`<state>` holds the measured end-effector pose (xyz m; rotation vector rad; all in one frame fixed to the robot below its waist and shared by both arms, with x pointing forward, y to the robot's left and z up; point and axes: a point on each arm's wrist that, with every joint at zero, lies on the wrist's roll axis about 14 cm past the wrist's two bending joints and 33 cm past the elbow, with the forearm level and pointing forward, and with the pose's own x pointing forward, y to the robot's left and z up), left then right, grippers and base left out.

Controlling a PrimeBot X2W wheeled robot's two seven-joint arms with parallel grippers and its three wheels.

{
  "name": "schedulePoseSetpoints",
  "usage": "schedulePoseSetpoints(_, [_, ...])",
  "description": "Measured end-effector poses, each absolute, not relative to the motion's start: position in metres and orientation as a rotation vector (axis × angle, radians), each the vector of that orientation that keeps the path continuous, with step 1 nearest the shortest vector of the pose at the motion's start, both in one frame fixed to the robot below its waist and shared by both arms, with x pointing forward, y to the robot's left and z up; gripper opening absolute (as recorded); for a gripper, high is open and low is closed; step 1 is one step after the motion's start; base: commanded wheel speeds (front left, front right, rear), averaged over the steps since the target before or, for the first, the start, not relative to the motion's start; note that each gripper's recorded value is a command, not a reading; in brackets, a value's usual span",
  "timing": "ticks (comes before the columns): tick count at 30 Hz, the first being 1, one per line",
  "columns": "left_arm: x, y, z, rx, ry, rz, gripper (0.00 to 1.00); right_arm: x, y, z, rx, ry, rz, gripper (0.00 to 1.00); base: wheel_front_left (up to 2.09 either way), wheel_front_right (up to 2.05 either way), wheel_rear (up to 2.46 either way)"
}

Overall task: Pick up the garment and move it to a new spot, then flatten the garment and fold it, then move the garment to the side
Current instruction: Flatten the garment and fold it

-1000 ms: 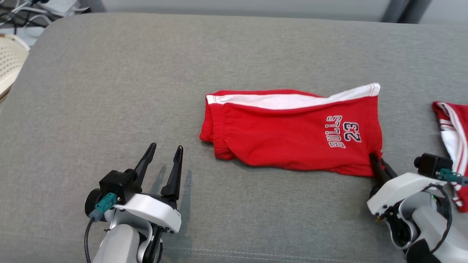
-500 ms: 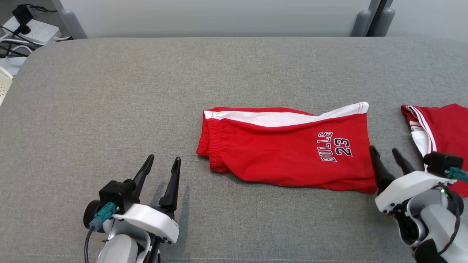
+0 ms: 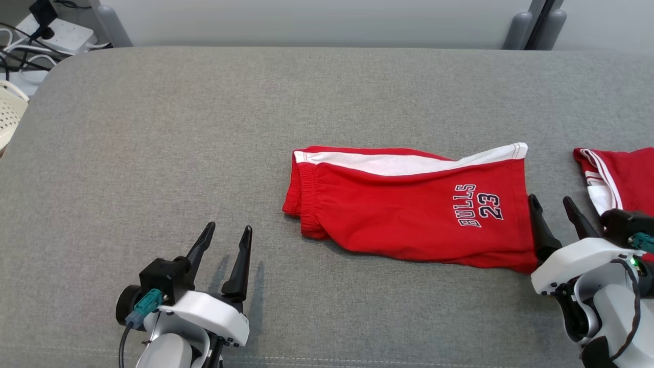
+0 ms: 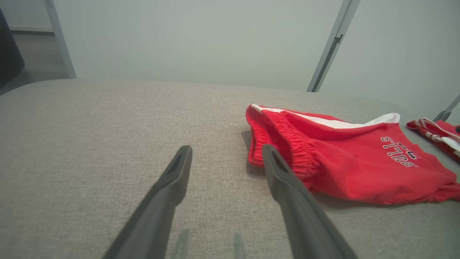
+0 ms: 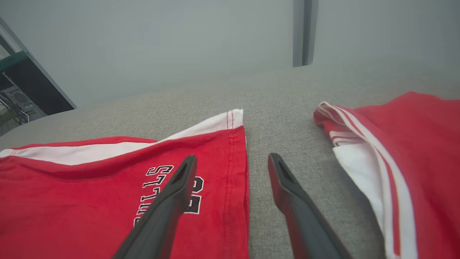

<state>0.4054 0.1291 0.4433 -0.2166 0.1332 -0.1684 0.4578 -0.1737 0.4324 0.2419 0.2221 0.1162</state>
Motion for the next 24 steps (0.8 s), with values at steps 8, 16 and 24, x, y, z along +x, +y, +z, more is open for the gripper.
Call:
schedulePoseSetpoints(8, [0.403,0.136,0.433,-0.215,0.161,-0.148,1.00,0.451,-0.170,0.395,0.248,0.334,0.089,1.00,0.00,0.00,0.00])
schedulePoseSetpoints(16, [0.406,0.147,0.425,-0.249,0.180,-0.107,1.00,0.455,-0.162,0.370,0.283,0.411,0.074,1.00,0.00,0.00,0.00])
schedulePoseSetpoints(24, [0.406,0.152,0.423,-0.246,0.182,-0.095,1.00,0.463,-0.143,0.366,0.308,0.434,0.119,0.98,0.00,0.00,0.00])
